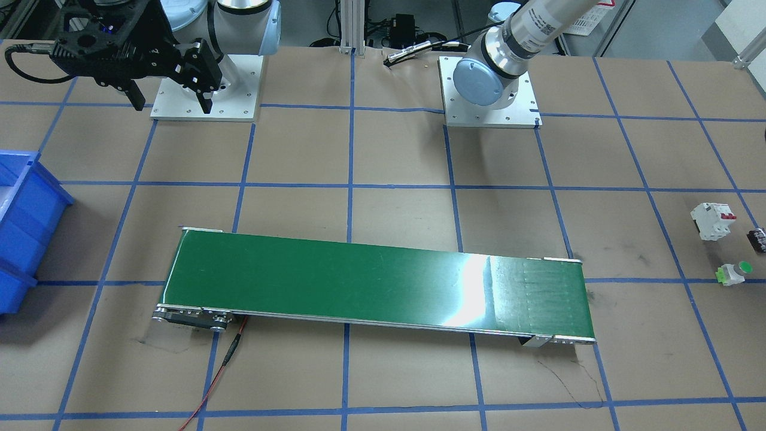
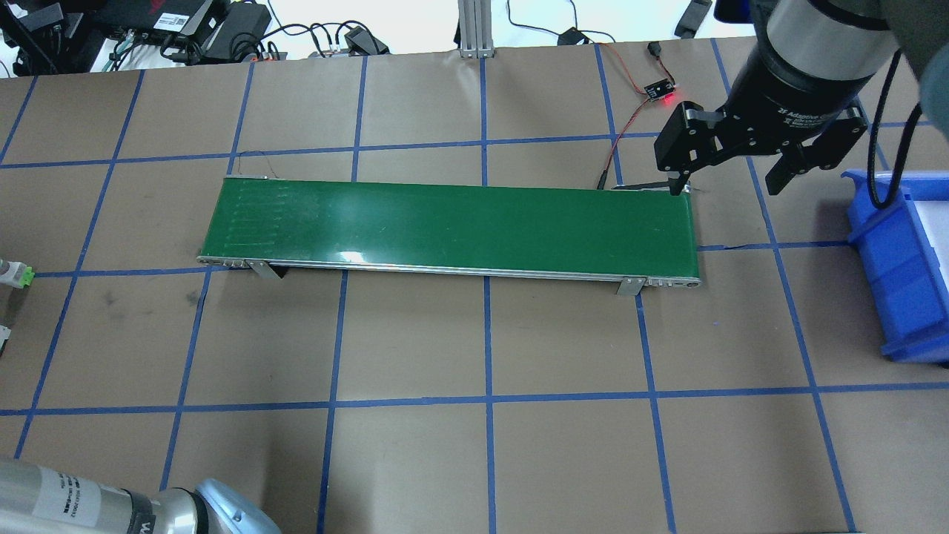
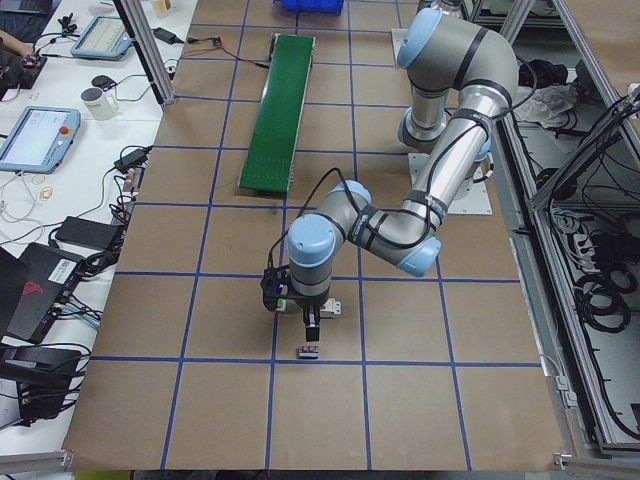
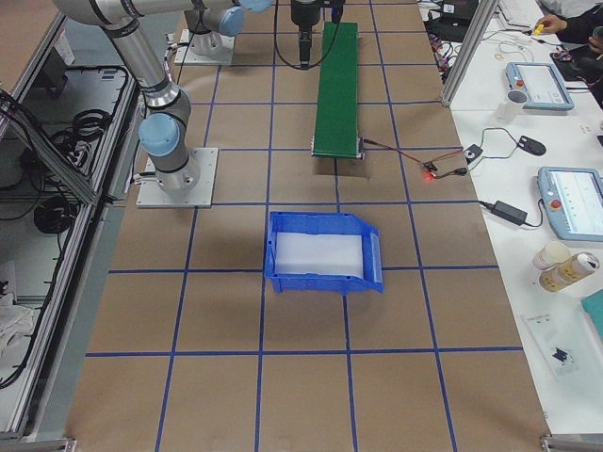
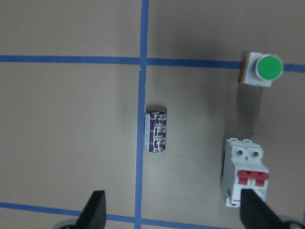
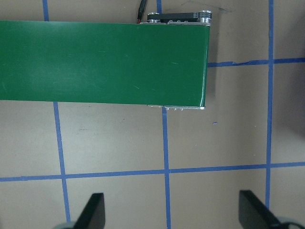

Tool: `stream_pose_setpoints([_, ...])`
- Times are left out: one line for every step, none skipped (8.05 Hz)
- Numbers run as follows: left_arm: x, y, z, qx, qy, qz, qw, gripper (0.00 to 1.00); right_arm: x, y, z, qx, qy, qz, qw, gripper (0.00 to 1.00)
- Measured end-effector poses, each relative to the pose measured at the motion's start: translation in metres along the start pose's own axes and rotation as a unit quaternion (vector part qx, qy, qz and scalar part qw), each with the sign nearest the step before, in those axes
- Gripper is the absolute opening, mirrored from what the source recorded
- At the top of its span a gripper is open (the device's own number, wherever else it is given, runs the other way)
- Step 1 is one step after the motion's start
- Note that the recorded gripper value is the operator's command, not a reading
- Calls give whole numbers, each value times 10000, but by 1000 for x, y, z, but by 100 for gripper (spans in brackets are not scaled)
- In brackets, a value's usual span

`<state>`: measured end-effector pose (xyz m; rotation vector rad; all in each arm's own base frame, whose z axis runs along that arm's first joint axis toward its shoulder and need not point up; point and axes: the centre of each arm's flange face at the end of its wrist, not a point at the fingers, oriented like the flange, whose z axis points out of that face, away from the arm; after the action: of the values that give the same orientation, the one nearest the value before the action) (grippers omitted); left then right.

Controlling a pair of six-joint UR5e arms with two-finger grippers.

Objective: Move capacitor from left to right
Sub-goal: 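Grasp the black capacitor with the left gripper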

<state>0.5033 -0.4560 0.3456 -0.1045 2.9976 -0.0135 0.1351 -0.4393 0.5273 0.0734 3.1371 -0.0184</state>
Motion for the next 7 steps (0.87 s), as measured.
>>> stream_pose_setpoints([-14, 4, 34, -69, 104, 78, 9999, 100, 0, 0, 0, -1, -3, 0, 10000, 100])
stream_pose_setpoints([-24, 4, 60, -48, 129, 214, 9997, 100, 0, 0, 0, -2, -5, 0, 10000, 100])
stream_pose_setpoints([-28, 1, 82, 66, 199, 344, 9992, 100, 0, 0, 0, -3, -7, 0, 10000, 100])
stream_pose_setpoints([-29, -2, 100, 163, 308, 405, 9986, 100, 0, 0, 0, -3, -7, 0, 10000, 100])
stream_pose_setpoints([-29, -4, 116, 204, 420, 424, 9980, 100, 0, 0, 0, -3, -7, 0, 10000, 100])
stream_pose_setpoints([-28, -7, 130, 268, 514, 425, 9974, 100, 0, 0, 0, -3, -7, 2, 10000, 100])
stream_pose_setpoints([-29, -10, 140, 376, 512, 424, 9971, 100, 0, 0, 0, -3, -7, 2, 10000, 100])
